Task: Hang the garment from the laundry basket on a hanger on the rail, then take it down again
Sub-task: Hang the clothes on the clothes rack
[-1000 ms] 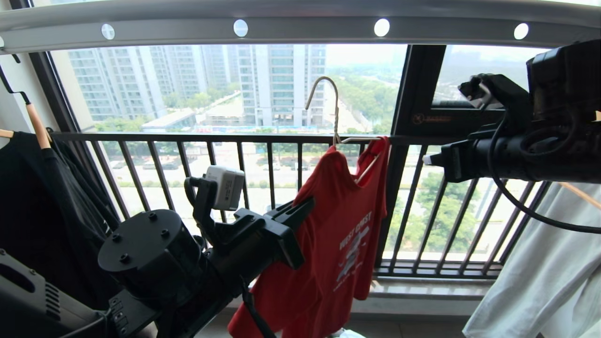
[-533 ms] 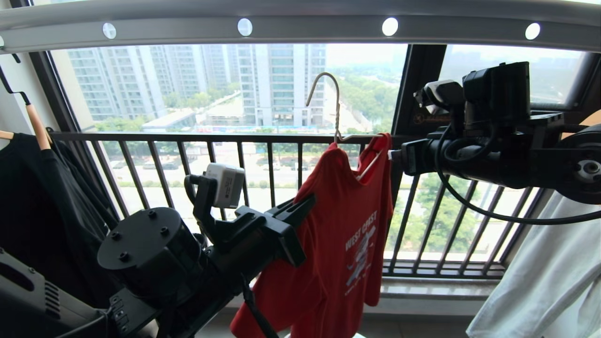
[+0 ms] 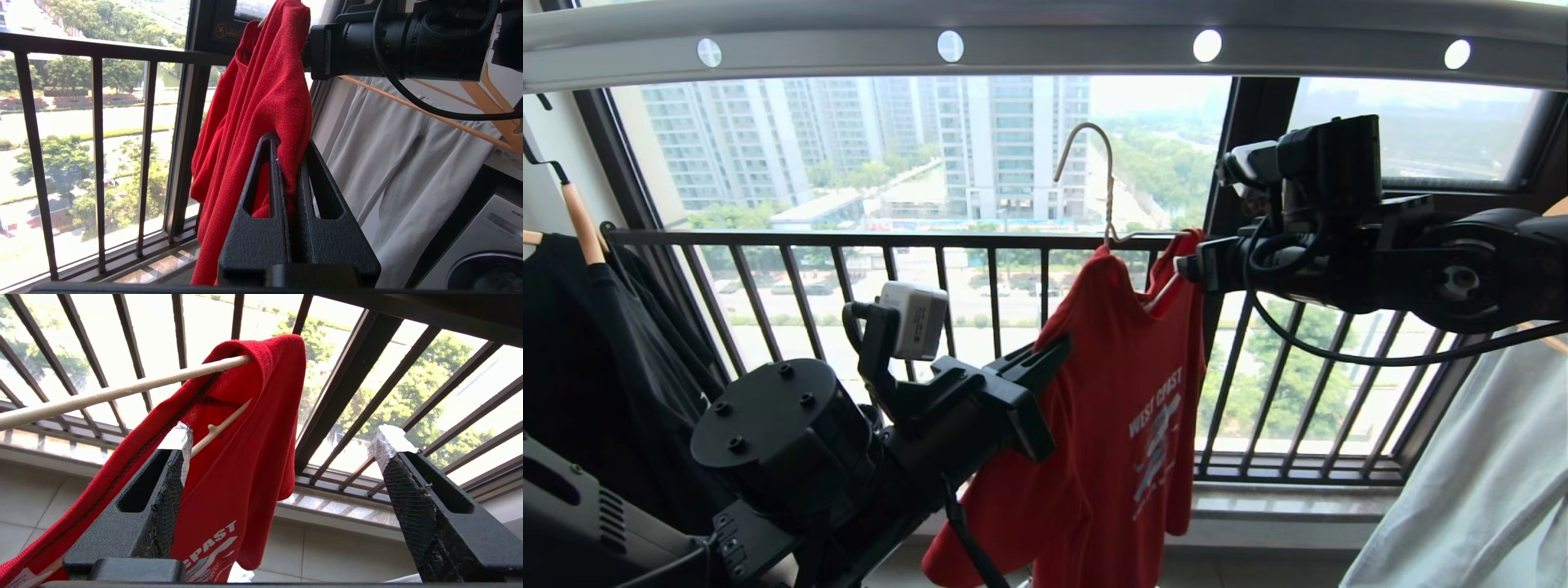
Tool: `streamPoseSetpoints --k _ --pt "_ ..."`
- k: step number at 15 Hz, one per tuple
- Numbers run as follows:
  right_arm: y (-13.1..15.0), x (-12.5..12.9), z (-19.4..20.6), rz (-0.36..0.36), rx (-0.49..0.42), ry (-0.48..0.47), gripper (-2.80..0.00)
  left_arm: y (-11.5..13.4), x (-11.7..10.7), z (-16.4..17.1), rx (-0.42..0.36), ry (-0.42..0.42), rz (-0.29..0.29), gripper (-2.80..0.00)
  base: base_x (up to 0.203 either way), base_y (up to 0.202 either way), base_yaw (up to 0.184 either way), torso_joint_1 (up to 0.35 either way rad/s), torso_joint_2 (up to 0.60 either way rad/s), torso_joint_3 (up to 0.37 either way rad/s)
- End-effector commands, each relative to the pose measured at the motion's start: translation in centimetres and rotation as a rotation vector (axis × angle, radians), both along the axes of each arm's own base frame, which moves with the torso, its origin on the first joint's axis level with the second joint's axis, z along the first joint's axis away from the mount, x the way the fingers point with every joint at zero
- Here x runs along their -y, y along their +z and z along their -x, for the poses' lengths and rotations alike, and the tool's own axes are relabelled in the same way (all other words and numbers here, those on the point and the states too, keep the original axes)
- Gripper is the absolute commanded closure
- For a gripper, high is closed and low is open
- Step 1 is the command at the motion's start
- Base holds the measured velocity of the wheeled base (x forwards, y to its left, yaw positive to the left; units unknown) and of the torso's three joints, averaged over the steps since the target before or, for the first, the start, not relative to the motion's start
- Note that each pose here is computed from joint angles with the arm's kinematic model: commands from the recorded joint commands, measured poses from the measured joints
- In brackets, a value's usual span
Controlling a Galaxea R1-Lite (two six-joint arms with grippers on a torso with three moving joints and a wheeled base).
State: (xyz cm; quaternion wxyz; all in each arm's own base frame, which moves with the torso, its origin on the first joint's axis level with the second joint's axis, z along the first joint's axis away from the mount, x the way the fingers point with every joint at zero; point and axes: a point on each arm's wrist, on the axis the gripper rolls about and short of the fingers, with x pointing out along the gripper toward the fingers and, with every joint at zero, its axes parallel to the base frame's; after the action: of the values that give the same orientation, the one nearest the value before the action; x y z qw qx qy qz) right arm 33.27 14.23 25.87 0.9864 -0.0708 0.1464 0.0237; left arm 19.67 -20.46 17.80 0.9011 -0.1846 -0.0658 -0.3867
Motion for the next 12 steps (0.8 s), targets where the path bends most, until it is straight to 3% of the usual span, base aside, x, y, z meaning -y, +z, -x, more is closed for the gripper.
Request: streamPoseSetpoints --k 1,6,7,12 --pt "-0.1 -0.4 -0.9 0.003 0.007 -0.016 -2.8 0.1 -0.1 0.0 0.006 0.001 0.009 0.0 0.0 0.0 0.0 0.0 0.0 0.0" --pt "-0.2 -0.1 -2.1 0.005 0.018 -0.052 -2.8 0.3 -0.1 0.1 0.009 0.002 0.012 0.0 0.0 0.0 0.0 0.0 0.0 0.0" --pt "-0.3 0.1 -2.3 0.007 0.016 -0.058 0.0 0.2 -0.1 0.1 0.008 0.002 0.011 0.0 0.0 0.0 0.0 0.0 0.0 0.0" --pt "-0.3 0.4 -3.5 0.004 0.026 -0.077 0.0 0.2 -0.1 0.1 0.008 0.002 0.011 0.0 0.0 0.0 0.0 0.0 0.0 0.0"
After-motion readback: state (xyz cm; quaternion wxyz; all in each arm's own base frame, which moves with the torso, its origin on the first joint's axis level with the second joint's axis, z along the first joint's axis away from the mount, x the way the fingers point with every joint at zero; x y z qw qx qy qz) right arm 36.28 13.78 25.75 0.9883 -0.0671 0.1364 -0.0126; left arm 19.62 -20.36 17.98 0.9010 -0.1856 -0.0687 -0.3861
